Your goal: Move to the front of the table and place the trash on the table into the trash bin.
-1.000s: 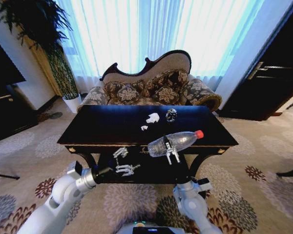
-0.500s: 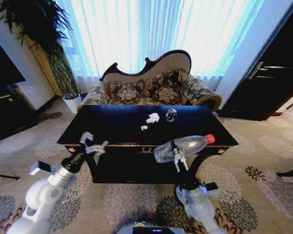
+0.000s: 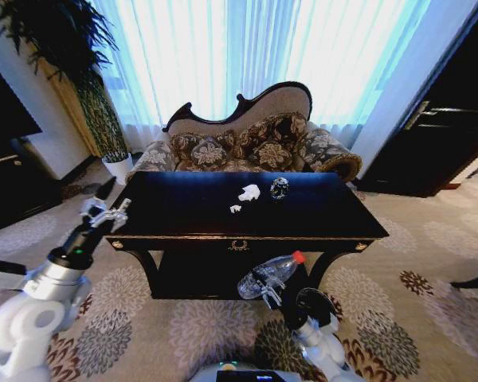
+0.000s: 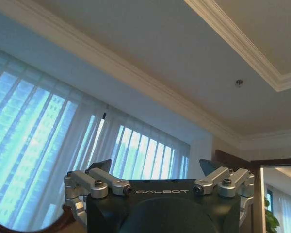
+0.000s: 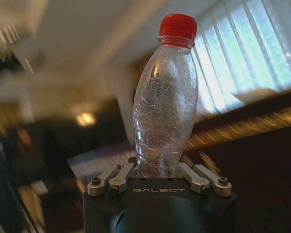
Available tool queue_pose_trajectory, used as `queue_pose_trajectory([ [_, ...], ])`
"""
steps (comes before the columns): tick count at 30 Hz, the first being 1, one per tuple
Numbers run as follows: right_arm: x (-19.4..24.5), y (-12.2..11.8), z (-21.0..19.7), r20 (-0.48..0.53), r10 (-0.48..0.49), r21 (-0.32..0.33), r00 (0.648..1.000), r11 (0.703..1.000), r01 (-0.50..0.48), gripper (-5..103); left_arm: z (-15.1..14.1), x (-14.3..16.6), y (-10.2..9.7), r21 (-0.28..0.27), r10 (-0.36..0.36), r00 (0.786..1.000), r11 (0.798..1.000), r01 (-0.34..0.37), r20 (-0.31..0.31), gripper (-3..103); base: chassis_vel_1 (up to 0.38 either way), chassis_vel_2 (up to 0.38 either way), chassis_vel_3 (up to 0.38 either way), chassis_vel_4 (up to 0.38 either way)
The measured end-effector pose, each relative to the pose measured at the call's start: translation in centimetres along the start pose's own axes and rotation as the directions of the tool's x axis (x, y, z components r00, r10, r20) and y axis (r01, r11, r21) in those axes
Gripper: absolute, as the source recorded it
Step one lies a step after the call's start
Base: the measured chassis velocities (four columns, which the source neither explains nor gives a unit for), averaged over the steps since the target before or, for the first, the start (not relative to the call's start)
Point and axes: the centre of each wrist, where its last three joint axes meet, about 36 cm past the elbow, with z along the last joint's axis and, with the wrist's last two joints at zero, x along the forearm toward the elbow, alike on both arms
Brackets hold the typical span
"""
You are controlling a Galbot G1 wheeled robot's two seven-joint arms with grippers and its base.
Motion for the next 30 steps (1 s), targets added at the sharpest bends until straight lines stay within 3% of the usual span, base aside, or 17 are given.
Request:
queue_pose_trajectory([
  [3, 2.2, -1.7, 1.6, -0.108, 0.053, 0.097, 0.993, 0.994, -0.043, 24, -0.6, 0.3, -0.2, -0.01, -0.003, 1.0, 1.0, 0.003, 0.014, 100, 0.0, 0.0, 0.0, 0.0],
  [9, 4.0, -3.1, 3.2, -0.187, 0.092, 0.186, 0.978, 0.981, -0.057, 24, -1.1, 0.3, -0.3, -0.017, 0.0, 1.0, 1.0, 0.0, 0.028, 100, 0.0, 0.0, 0.0, 0.0],
  [12, 4.9, -4.5, 4.8, -0.312, 0.216, 0.298, 0.925, 0.947, -0.12, 24, -1.7, 0.4, -0.7, -0.028, 0.002, 0.999, 1.0, 0.0, 0.054, 100, 0.0, 0.0, 0.0, 0.0],
  [13, 4.9, -4.5, 4.8, -0.312, 0.216, 0.298, 0.925, 0.947, -0.12, 24, -1.7, 0.4, -0.7, -0.028, 0.002, 0.999, 1.0, 0.0, 0.054, 100, 0.0, 0.0, 0.0, 0.0],
  [16, 5.4, -5.6, 6.0, -0.383, 0.348, 0.357, 0.856, 0.91, -0.21, 24, -1.9, 0.6, -0.8, -0.039, -0.005, 0.998, 0.999, 0.007, 0.07, 100, 0.0, 0.0, 0.0, 0.0],
  [18, 5.8, -6.7, 7.1, -0.42, 0.447, 0.412, 0.79, 0.869, -0.273, 24, -2.1, 0.8, -0.7, -0.046, -0.019, 0.997, 0.999, 0.023, 0.078, 100, 0.0, 0.0, 0.0, 0.0],
  [22, 5.9, -8.4, 7.8, -0.438, 0.53, 0.487, 0.726, 0.819, -0.304, 24, -2.4, 1.1, -0.7, -0.051, -0.034, 0.996, 0.998, 0.038, 0.079, 100, 0.0, 0.0, 0.0, 0.0],
  [23, 5.9, -9.3, 8.1, -0.454, 0.57, 0.523, 0.685, 0.793, -0.313, 24, -2.6, 1.2, -0.8, -0.053, -0.035, 0.996, 0.998, 0.039, 0.078, 100, 0.0, 0.0, 0.0, 0.0],
  [24, 5.9, -9.3, 8.1, -0.454, 0.57, 0.523, 0.685, 0.793, -0.313, 24, -2.6, 1.2, -0.8, -0.053, -0.035, 0.996, 0.998, 0.039, 0.078, 100, 0.0, 0.0, 0.0, 0.0],
  [28, 6.1, -12.1, 8.7, -0.478, 0.635, 0.57, 0.606, 0.75, -0.336, 24, -3.5, 1.0, -0.5, -0.065, -0.016, 0.997, 0.998, 0.022, 0.077, 100, 0.0, 0.0, 0.0, 0.0],
  [30, 6.0, -12.5, 8.8, -0.482, 0.651, 0.573, 0.586, 0.74, -0.351, 24, -3.6, 1.0, -0.5, -0.065, -0.015, 0.997, 0.998, 0.02, 0.077, 100, 0.0, 0.0, 0.0, 0.0],
])
